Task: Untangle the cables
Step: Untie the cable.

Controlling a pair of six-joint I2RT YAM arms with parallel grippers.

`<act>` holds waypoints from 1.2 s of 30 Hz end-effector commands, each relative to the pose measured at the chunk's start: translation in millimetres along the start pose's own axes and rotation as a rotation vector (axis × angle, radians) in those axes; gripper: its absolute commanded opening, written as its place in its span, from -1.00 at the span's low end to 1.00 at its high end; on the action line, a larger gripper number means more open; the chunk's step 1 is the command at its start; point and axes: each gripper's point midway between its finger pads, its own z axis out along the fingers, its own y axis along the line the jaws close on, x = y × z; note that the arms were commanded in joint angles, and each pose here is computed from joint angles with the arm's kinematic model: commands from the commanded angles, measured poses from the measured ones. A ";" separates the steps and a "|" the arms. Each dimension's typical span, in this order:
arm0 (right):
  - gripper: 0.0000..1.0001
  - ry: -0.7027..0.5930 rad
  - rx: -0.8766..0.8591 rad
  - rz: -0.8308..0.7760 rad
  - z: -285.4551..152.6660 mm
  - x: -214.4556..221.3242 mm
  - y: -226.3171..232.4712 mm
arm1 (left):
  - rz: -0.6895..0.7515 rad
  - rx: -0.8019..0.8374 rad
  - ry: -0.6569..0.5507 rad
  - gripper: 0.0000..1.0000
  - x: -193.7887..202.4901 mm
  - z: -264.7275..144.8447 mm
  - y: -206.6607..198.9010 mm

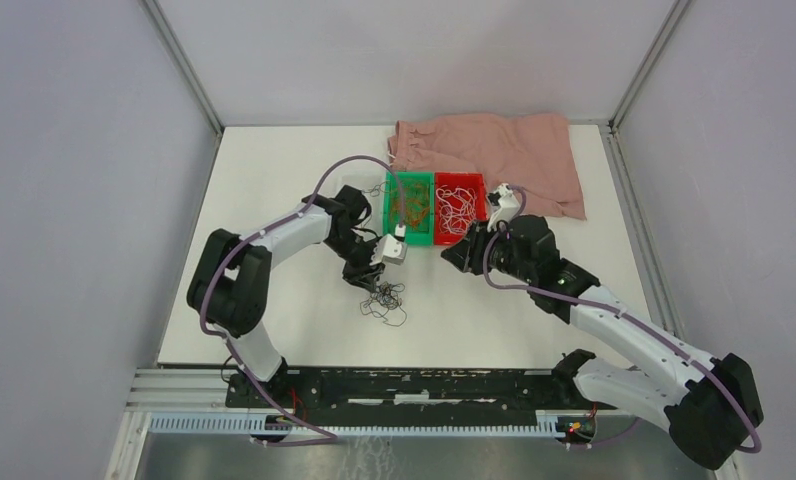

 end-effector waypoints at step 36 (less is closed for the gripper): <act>0.37 -0.153 -0.255 -0.146 22.5 -24.6 90.4 | -0.267 -0.352 -0.204 -0.94 -102.3 -98.5 -9.0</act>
